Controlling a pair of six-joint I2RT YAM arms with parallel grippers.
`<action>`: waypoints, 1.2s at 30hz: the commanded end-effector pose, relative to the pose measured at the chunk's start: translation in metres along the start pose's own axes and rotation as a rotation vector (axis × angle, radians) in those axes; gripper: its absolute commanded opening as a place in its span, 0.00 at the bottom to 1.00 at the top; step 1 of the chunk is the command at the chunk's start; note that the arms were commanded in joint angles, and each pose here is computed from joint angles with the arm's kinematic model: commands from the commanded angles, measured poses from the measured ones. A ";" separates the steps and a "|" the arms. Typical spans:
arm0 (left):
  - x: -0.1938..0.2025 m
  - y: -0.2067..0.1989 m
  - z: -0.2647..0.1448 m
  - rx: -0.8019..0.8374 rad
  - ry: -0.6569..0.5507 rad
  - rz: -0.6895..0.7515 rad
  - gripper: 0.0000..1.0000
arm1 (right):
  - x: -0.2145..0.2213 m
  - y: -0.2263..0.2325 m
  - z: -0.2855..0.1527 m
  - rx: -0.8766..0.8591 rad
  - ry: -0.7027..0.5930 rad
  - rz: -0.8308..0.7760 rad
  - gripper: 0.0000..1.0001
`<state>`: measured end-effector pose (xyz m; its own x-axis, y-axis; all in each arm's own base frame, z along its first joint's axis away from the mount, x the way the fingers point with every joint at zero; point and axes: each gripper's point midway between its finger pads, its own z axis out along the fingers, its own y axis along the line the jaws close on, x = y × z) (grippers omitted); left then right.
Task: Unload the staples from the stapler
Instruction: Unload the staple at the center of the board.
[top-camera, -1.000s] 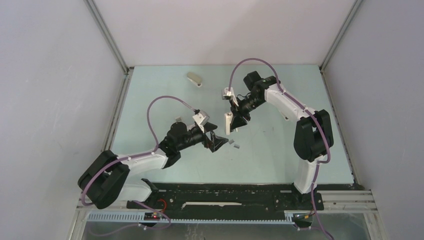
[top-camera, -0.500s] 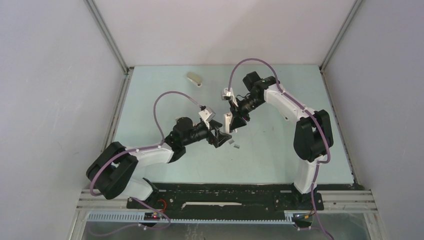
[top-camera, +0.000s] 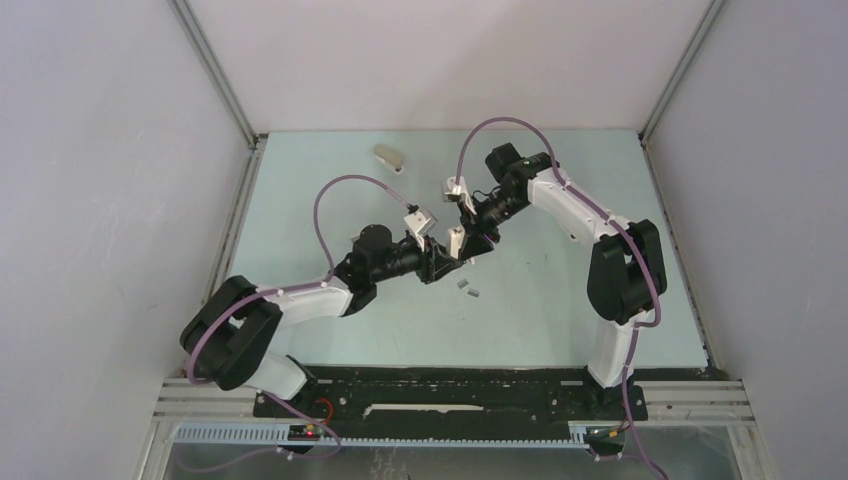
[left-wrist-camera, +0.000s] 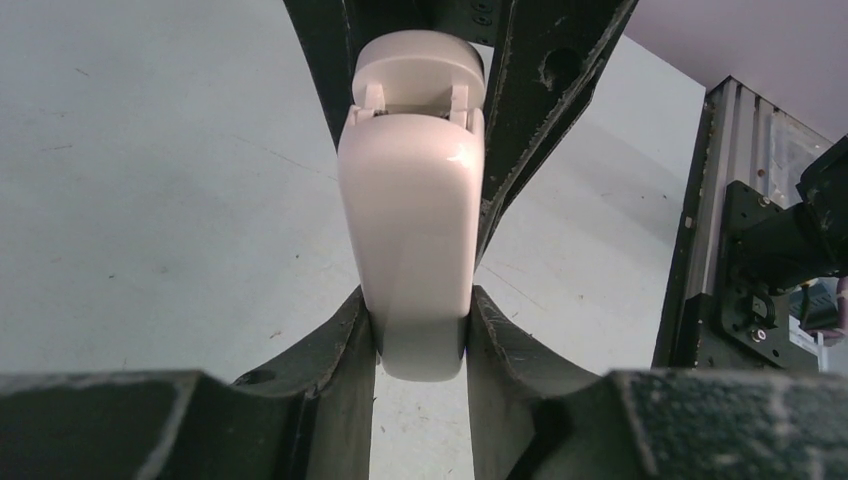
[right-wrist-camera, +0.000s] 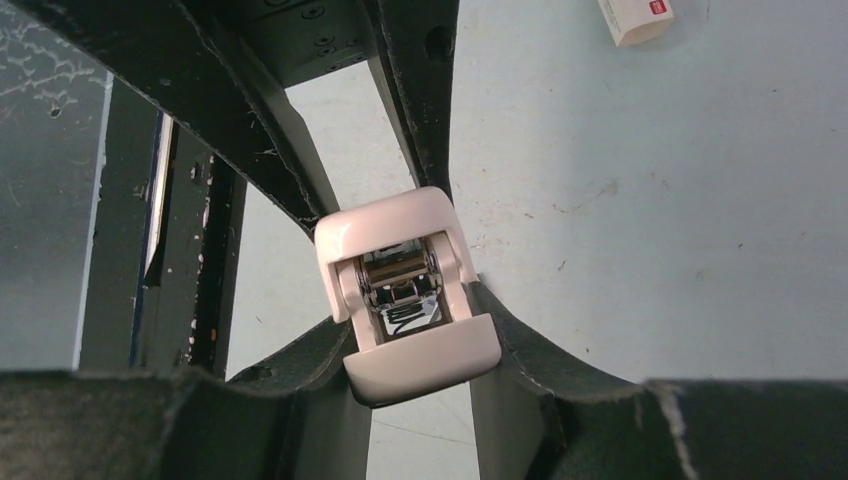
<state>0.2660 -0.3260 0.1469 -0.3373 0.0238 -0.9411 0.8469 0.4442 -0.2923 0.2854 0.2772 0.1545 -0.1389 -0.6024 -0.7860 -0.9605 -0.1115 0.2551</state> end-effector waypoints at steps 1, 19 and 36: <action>-0.005 -0.001 0.000 0.018 0.018 0.057 0.16 | -0.015 0.009 -0.017 0.032 -0.013 -0.030 0.00; -0.002 0.039 -0.021 -0.132 0.189 0.238 0.12 | 0.025 -0.050 -0.092 0.482 0.445 -0.258 0.00; 0.003 0.047 -0.009 -0.113 0.273 0.255 0.10 | 0.028 -0.056 -0.121 0.596 0.616 -0.333 0.00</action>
<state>0.2964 -0.3117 0.1607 -0.1237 0.2848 -0.9506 0.8988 0.4381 0.0142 0.3413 0.2140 0.1696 0.1796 -0.8614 -0.4751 -0.9656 -0.0622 -0.2524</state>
